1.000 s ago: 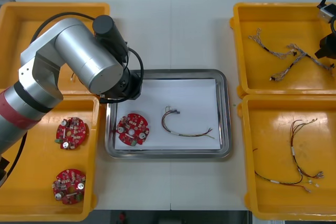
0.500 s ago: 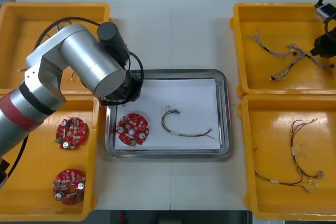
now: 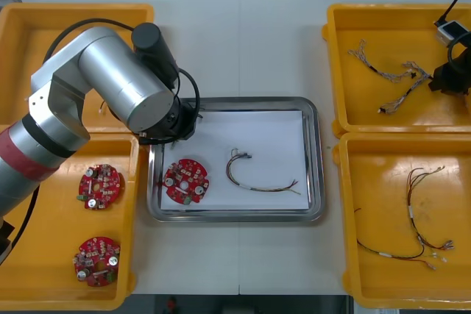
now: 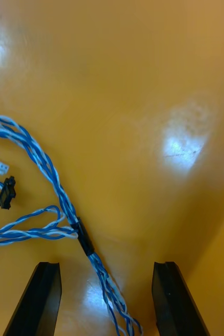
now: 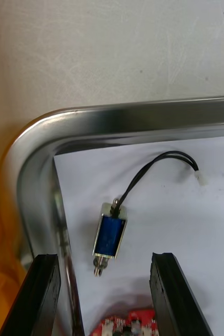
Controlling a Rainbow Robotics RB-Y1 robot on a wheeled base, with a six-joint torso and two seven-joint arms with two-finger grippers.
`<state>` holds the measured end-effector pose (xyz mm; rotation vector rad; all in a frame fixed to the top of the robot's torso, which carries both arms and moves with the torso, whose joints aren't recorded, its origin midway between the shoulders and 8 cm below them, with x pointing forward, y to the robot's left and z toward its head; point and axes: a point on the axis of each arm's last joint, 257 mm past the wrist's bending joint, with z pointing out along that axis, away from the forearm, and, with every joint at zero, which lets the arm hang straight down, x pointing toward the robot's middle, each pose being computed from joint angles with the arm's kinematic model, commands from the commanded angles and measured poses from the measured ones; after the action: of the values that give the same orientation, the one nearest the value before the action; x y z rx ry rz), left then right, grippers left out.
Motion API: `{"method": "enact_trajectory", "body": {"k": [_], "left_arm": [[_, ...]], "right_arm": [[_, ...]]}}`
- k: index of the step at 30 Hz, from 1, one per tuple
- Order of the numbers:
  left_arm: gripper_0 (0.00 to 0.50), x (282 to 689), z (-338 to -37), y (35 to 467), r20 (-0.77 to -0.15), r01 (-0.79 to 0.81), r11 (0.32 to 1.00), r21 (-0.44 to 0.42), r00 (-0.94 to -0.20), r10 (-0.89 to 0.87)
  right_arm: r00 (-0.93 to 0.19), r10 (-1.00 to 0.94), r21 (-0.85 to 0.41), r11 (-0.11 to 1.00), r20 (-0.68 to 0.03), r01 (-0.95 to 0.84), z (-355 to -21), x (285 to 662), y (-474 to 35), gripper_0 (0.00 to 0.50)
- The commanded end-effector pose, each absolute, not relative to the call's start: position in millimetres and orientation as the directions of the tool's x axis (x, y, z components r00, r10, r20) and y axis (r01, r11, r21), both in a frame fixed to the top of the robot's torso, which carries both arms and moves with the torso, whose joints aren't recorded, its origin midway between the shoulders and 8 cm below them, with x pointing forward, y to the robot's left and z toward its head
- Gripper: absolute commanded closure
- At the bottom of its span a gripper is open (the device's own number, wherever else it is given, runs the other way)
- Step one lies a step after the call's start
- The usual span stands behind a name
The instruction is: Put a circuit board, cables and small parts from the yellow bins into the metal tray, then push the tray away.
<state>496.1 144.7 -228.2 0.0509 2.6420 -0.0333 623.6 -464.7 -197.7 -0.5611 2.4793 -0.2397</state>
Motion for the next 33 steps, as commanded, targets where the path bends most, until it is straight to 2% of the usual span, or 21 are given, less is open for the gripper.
{"method": "enact_trajectory", "body": {"k": [1, 11, 17, 20, 24, 25, 26, 27, 29, 30, 33], "left_arm": [[0.0, 498.3, -170.9, 124.5, -0.518, 0.01, 0.994, -0.11, -0.854, -0.049], [0.0, 481.2, -120.5, 158.1, -0.461, -0.05, 0.991, -0.126, -0.882, -0.103], [0.0, 487.3, -87.7, 181.2, -0.485, -0.057, 0.981, -0.188, -0.863, -0.143], [0.0, 488.4, -75.8, 198.3, -0.501, -0.029, 0.986, -0.166, -0.858, -0.11], [0.0, 486.7, -69.9, 225.0, -0.489, -0.003, 0.991, -0.132, -0.869, -0.068], [0.0, 486.3, -69.0, 230.1, -0.489, 0.001, 0.993, -0.121, -0.87, -0.059], [0.0, 485.9, -69.3, 238.2, -0.485, 0.013, 0.995, -0.103, -0.874, -0.039], [0.0, 486.4, -68.4, 247.3, -0.484, 0.022, 0.996, -0.082, -0.875, -0.02], [0.0, 487.0, -68.5, 259.6, -0.479, 0.04, 0.998, -0.05, -0.878, 0.011], [0.0, 487.2, -69.0, 268.0, -0.472, 0.053, 0.998, -0.029, -0.881, 0.033], [0.0, 488.2, -71.3, 289.0, -0.449, 0.077, 0.997, 0.013, -0.89, 0.074]], "right_arm": [[-0.731, -0.483, -0.304, 0.875, -0.481, -0.377, -211.0, 622.9, -456.1, 0.0], [-0.735, -0.466, -0.291, 0.884, -0.494, -0.365, -224.8, 624.2, -448.1, 0.0], [-0.744, -0.456, -0.281, 0.89, -0.488, -0.36, -233.3, 619.2, -450.6, 0.0], [-0.748, -0.455, -0.277, 0.89, -0.484, -0.362, -238.7, 616.9, -449.8, 0.0], [-0.749, -0.458, -0.275, 0.889, -0.48, -0.367, -242.1, 616.1, -447.4, 0.0], [-0.748, -0.46, -0.277, 0.888, -0.479, -0.368, -241.8, 616.4, -447.1, 0.014], [-0.749, -0.461, -0.278, 0.887, -0.476, -0.369, -242.7, 615.8, -447.3, 0.118], [-0.748, -0.463, -0.277, 0.886, -0.475, -0.372, -243.4, 615.9, -446.0, 0.261], [-0.749, -0.466, -0.28, 0.884, -0.472, -0.374, -243.9, 615.6, -446.2, 0.457], [-0.749, -0.466, -0.28, 0.884, -0.472, -0.374, -243.9, 615.6, -446.2, 0.5], [-0.748, -0.466, -0.278, 0.884, -0.473, -0.375, -244.5, 615.6, -445.3, 0.5]]}}
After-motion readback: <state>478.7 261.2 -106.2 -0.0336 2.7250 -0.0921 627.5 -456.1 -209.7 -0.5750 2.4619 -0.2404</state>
